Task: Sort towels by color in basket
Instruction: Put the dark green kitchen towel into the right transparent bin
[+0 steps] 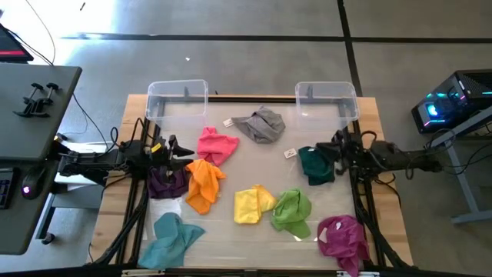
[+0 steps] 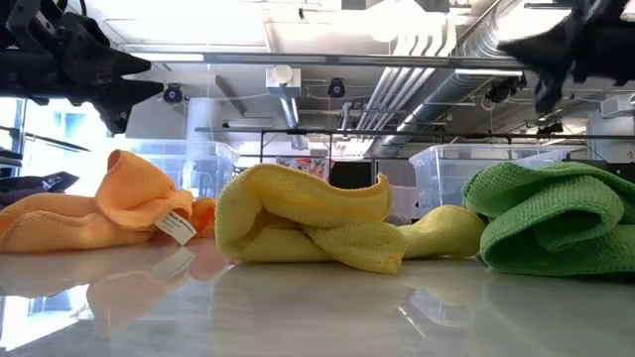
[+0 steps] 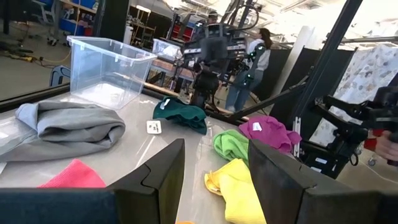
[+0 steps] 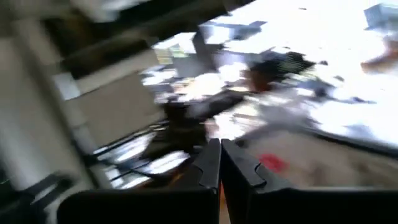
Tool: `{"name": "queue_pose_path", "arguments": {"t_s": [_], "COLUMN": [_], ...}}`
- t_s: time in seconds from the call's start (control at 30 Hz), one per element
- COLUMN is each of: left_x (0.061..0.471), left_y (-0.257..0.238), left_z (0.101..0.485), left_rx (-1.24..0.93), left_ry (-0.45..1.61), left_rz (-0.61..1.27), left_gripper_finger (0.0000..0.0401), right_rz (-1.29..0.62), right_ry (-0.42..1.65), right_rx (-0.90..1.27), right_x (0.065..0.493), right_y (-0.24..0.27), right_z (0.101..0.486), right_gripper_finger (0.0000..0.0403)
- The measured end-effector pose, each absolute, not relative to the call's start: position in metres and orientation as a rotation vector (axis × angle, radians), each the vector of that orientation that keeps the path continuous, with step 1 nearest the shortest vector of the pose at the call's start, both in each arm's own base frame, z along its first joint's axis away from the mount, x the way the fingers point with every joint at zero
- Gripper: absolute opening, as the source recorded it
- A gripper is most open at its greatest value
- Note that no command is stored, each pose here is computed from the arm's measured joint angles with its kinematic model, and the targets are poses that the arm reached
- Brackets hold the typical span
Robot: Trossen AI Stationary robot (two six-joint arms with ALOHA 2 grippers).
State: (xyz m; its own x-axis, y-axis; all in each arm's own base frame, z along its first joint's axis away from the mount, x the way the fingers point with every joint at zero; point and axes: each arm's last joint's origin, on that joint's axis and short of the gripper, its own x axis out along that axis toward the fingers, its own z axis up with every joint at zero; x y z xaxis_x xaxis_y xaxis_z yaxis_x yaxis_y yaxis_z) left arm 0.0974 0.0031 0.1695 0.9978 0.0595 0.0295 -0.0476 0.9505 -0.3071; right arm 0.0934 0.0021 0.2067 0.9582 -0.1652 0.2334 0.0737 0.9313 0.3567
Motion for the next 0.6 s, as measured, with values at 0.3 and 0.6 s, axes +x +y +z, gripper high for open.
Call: {"name": "queue_pose_path", "arguments": {"t_s": [0.3,0.6], "left_x": [0.097,0.097], "left_y": [0.004,0.005], "left_z": [0.169,0.177], "left_rx": [-0.303,-0.39], "left_ry": [-0.04,-0.126], "left_rz": [0.069,0.09], "left_gripper_finger": [0.0162,0.0162], "right_rz": [-0.147,-0.131], "right_ry": [-0.079,0.144], "right_rx": [0.059,0.001], "right_x": [0.112,0.124], "right_y": [0.004,0.006], "right_z": [0.193,0.171], "right_gripper_finger": [0.0001,0.0066]}}
